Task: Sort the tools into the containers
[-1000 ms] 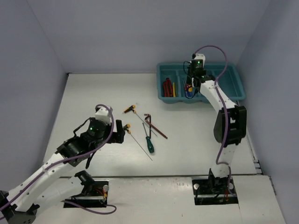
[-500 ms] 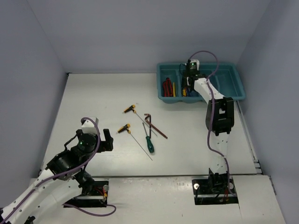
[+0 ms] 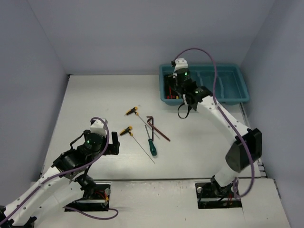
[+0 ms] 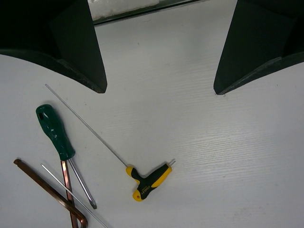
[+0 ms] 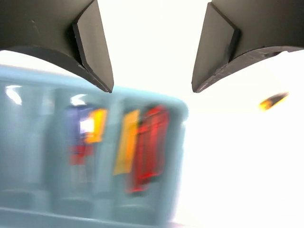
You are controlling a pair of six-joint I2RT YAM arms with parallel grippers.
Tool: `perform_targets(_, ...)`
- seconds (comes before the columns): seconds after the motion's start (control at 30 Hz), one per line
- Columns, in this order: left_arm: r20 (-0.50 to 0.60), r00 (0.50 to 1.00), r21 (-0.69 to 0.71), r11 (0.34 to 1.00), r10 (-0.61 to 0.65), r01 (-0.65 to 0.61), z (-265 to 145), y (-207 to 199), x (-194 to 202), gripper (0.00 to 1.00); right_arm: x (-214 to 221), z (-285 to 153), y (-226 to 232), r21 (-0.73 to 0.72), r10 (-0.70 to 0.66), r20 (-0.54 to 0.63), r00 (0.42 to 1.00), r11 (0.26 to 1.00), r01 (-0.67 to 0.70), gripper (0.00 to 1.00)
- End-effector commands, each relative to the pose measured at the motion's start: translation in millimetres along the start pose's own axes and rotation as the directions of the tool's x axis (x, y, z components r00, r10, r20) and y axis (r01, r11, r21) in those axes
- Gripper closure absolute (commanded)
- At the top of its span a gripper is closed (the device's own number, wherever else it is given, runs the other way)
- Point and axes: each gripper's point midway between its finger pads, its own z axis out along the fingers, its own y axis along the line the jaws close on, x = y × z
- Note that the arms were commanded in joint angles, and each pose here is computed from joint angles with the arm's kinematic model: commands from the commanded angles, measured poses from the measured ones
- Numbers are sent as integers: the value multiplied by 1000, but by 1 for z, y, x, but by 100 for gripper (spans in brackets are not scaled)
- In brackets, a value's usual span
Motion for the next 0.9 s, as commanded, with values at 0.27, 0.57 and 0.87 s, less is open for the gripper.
perform_targets(0.27, 109, 991, 60, 995, 76, -83, -8, -16, -42, 3, 194, -72, 133, -158, -46, -250, 967, 987, 6, 29)
perform_targets(0.57, 114, 990, 38, 995, 86, -91, -8, -11, -43, 3, 262, -85, 163, -152, -39, -321, 946, 988, -11, 31)
perform_targets(0.87, 118, 989, 31, 996, 85, -89, -9, -9, -44, 3, 291, -74, 143, -52, -24, -334, 942, 999, 7, 48)
